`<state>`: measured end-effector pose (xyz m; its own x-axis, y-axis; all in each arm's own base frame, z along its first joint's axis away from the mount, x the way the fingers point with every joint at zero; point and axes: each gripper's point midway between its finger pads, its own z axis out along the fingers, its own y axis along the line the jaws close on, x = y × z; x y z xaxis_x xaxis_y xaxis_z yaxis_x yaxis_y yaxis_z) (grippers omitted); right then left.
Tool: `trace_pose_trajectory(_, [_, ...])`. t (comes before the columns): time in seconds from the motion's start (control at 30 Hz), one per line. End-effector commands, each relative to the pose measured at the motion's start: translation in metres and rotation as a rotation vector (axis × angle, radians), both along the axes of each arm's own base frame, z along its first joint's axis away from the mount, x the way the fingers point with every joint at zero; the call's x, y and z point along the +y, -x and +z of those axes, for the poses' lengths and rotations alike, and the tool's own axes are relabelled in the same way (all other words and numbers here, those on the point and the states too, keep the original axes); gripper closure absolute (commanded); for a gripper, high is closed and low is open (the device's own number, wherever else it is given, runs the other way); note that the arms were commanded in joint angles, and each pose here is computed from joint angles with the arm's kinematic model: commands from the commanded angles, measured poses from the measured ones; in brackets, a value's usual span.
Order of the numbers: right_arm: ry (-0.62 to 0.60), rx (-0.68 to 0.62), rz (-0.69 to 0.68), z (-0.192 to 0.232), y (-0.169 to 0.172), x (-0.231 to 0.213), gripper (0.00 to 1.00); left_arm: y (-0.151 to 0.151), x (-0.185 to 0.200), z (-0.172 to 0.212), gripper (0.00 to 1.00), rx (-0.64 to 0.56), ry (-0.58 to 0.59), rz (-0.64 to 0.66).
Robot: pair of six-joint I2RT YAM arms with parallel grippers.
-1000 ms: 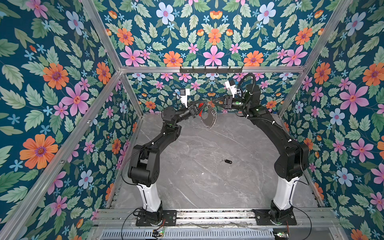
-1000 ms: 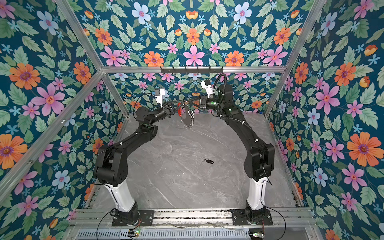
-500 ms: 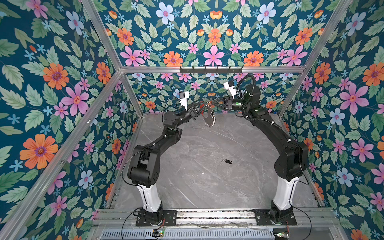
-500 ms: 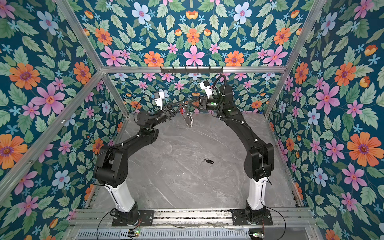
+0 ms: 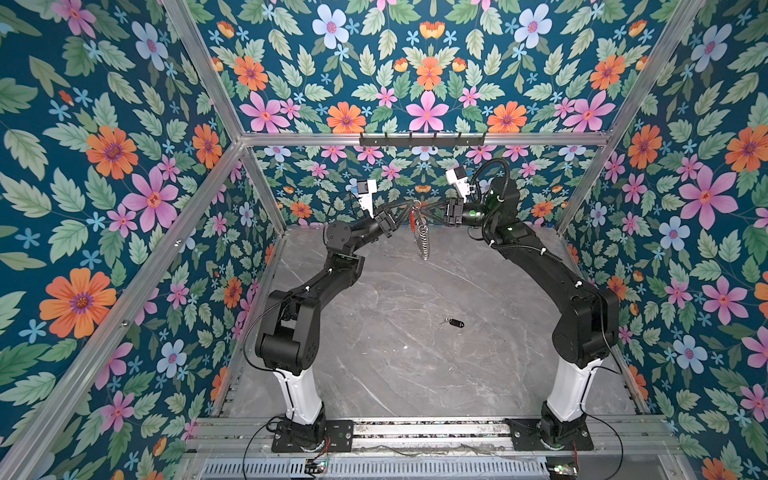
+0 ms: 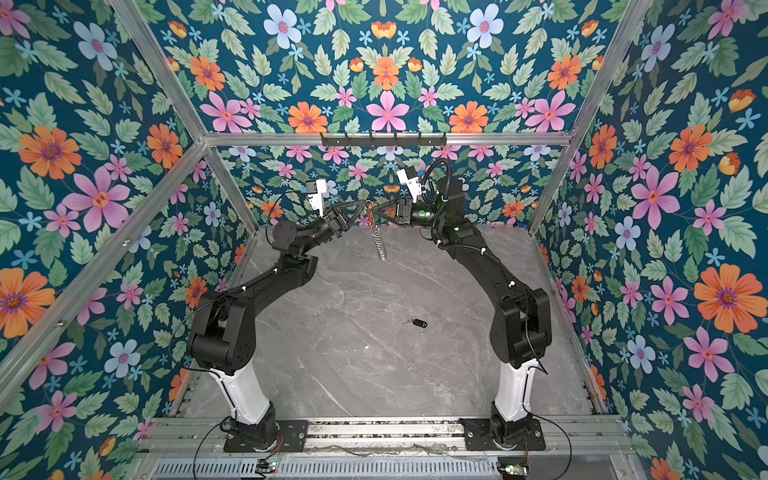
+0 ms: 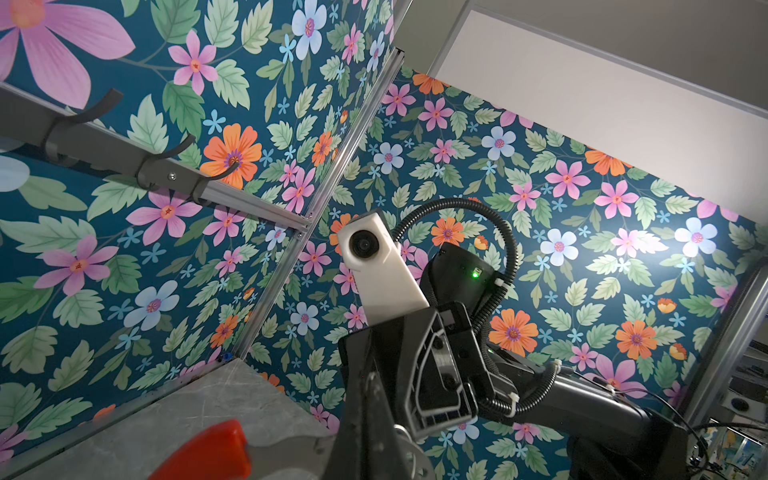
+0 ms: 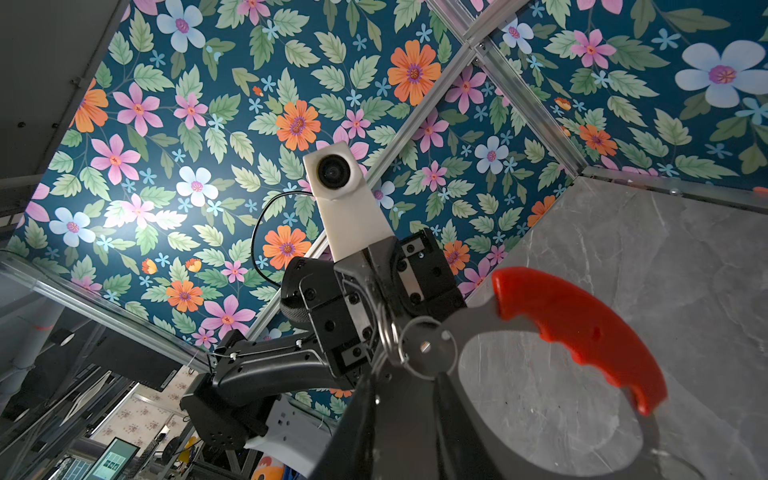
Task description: Put the keys on the keyring
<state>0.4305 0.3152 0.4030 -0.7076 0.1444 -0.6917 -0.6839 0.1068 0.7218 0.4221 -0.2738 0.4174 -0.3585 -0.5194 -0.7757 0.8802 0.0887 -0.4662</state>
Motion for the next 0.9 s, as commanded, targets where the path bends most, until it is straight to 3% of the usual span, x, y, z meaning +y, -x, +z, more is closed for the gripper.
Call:
trace_pose_trajectory(0.0, [-0.016,-0.064,-0.021,0.012,0.002,-0.002,0.72,0.010,0.002,0.010,1.00,-0.046,0.004,-0.011])
trace_pose_trajectory(0.7, [-0.015,-0.059,-0.003,0.013,-0.002,0.006,0.81,0.014,0.001,0.011,1.00,-0.051,0.003,-0.014])
trace_pose_trajectory(0.87, [-0.015,-0.060,-0.003,0.014,-0.004,0.008,0.97,0.013,0.000,0.010,1.00,-0.048,0.003,-0.017])
